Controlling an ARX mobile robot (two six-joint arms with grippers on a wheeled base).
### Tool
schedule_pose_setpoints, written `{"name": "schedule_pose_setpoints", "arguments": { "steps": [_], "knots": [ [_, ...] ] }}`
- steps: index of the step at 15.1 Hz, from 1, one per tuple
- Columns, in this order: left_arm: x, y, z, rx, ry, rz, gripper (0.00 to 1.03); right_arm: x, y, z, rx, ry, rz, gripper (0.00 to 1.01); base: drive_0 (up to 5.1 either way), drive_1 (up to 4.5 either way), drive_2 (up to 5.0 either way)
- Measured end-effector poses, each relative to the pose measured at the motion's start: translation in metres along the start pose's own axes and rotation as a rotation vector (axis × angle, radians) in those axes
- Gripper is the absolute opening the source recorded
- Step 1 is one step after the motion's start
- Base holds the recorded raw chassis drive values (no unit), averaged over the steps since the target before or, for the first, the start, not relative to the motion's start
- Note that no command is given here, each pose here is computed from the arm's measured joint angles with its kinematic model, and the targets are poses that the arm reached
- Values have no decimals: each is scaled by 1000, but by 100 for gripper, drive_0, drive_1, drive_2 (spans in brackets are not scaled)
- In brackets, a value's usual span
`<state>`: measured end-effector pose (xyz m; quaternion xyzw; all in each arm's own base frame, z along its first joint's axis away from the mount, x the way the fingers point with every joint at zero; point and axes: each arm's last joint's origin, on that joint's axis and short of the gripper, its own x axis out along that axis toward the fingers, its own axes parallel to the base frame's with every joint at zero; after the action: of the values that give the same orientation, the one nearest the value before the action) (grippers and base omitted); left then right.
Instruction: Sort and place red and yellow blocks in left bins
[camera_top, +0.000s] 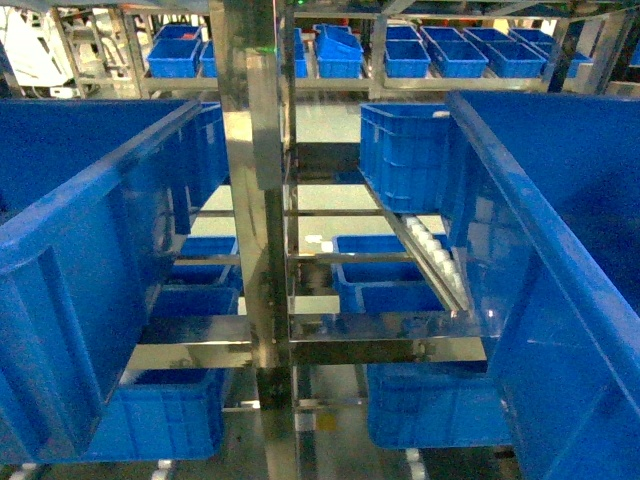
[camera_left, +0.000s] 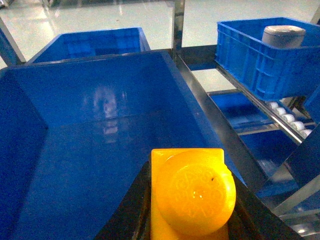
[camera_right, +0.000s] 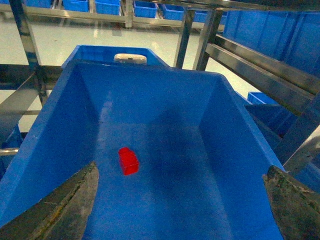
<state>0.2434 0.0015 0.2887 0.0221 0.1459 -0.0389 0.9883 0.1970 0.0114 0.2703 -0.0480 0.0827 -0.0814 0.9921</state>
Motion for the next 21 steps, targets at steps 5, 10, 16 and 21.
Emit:
{"name": "schedule_pose_setpoints", "arguments": {
  "steps": [5,10,16,21],
  "knots": [
    [0,0,0,0,-1,0,27,-8,5,4,-8,-15,38,98,0,0,0],
    [0,0,0,0,-1,0,27,-9,4,5,-6,-21,37,98,0,0,0],
    [35,51,-8,39,93,77,27,-9,4,5,-6,-21,38,98,0,0,0],
    [68,72,-20,137,179,76,27,-9,4,5,-6,-21,38,98,0,0,0]
  ]
}}
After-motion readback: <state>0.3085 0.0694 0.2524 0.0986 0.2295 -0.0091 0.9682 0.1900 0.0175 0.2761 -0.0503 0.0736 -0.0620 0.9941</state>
